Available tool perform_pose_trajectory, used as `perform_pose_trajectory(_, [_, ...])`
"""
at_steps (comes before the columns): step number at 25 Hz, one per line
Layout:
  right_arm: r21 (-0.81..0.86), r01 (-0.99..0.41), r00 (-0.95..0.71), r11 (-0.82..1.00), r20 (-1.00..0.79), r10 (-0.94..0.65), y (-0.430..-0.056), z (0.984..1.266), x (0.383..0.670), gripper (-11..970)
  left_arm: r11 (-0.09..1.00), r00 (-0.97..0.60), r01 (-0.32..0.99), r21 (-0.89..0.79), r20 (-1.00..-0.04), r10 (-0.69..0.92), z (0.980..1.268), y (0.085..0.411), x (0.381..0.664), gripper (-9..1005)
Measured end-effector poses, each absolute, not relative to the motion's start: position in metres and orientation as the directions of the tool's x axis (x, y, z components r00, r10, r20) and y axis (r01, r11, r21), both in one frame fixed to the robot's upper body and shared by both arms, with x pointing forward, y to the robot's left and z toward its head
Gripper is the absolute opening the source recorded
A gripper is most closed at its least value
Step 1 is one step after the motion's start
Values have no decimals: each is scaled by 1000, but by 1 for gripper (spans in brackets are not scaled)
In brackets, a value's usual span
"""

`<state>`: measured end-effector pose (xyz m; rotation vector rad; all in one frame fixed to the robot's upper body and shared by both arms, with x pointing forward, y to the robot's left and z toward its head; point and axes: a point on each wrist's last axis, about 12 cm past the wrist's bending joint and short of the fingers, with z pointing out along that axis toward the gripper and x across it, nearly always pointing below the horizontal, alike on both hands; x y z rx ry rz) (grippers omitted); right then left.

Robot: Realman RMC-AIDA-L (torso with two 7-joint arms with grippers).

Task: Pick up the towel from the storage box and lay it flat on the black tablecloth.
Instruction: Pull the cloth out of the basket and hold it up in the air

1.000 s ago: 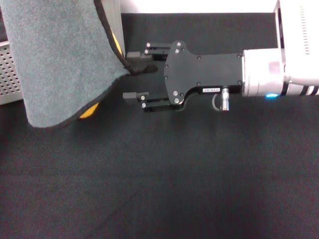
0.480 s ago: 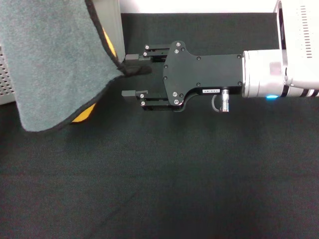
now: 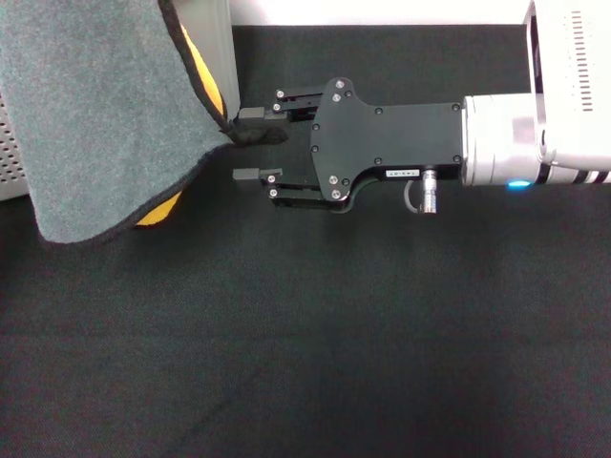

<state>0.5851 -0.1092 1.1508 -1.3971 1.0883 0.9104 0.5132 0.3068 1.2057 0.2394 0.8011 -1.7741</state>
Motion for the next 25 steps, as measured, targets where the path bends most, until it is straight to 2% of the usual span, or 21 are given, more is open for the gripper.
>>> perform_pose_trajectory(7, [-293, -956, 289, 11, -948, -133, -109, 1150, 586, 538, -152, -361, 905, -396, -530, -768, 1206, 306, 513, 11])
perform_pose_trajectory(18, [-302, -953, 298, 6, -943, -149, -108, 1149, 587, 496, -152, -359, 906, -395, -528, -770, 1206, 306, 513, 11])
perform_pose_trajectory(25, [-309, -951, 306, 3, -941, -145, -107, 1151, 587, 424, -152, -358, 907, -394, -527, -771, 1206, 307, 513, 11])
